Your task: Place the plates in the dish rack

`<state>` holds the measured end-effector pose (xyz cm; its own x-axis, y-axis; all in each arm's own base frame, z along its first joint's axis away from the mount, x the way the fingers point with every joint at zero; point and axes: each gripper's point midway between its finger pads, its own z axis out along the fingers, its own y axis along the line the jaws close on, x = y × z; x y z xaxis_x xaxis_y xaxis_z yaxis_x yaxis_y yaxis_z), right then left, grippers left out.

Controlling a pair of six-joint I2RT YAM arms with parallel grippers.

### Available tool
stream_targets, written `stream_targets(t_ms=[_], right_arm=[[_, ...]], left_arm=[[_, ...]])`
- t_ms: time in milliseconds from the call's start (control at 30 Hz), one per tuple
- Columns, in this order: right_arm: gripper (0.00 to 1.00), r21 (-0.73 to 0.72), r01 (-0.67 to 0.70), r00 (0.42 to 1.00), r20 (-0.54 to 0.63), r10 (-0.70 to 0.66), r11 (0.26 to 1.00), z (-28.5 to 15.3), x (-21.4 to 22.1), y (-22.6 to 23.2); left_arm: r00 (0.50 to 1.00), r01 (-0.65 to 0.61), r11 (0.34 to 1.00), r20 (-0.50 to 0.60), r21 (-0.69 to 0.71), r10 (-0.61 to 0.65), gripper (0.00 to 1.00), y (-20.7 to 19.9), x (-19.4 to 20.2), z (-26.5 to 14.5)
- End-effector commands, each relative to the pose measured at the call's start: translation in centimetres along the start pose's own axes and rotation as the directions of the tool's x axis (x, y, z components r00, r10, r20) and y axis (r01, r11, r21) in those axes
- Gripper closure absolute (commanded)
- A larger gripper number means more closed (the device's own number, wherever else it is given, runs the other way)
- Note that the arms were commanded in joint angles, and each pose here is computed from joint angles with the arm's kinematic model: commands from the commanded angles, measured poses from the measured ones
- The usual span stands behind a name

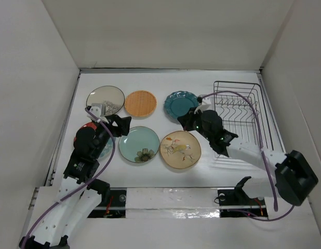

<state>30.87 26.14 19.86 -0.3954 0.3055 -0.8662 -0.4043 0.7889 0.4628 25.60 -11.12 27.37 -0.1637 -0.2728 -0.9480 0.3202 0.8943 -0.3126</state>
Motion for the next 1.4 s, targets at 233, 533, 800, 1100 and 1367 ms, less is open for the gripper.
stream_targets(t_ms=[233,533,800,1100,1367], right_arm=[[1.00,-0.156,0.008,0.997,0.071,0.003,0.988,2.6,-2.0,6.3],[1.00,0.012,-0.032,0.999,0.011,0.031,0.999,6.3,-3.4,8.0],[0.32,0.204,-0.234,0.969,-0.033,0.246,0.950,11.6,1.8,6.8],[0.41,0.352,-0.439,0.883,0.000,0.469,0.827,16.6,8.3,4.0],[0.49,0.383,-0.582,0.792,0.067,0.607,0.717,20.1,11.2,1.0]], left_arm=[[0.998,-0.011,0.993,0.057,0.118,0.005,0.44,-2.4,-2.1,-0.5],[0.990,0.025,0.984,0.133,0.175,-0.049,1.00,-3.9,-3.8,-2.8],[0.988,0.045,0.995,0.147,0.086,-0.058,0.93,-3.0,-3.9,-3.6],[0.983,0.046,0.986,0.169,0.160,-0.073,0.68,-4.1,-4.3,-4.7],[0.985,0.043,0.987,0.158,0.155,-0.068,0.68,-4.1,-4.1,-4.5]])
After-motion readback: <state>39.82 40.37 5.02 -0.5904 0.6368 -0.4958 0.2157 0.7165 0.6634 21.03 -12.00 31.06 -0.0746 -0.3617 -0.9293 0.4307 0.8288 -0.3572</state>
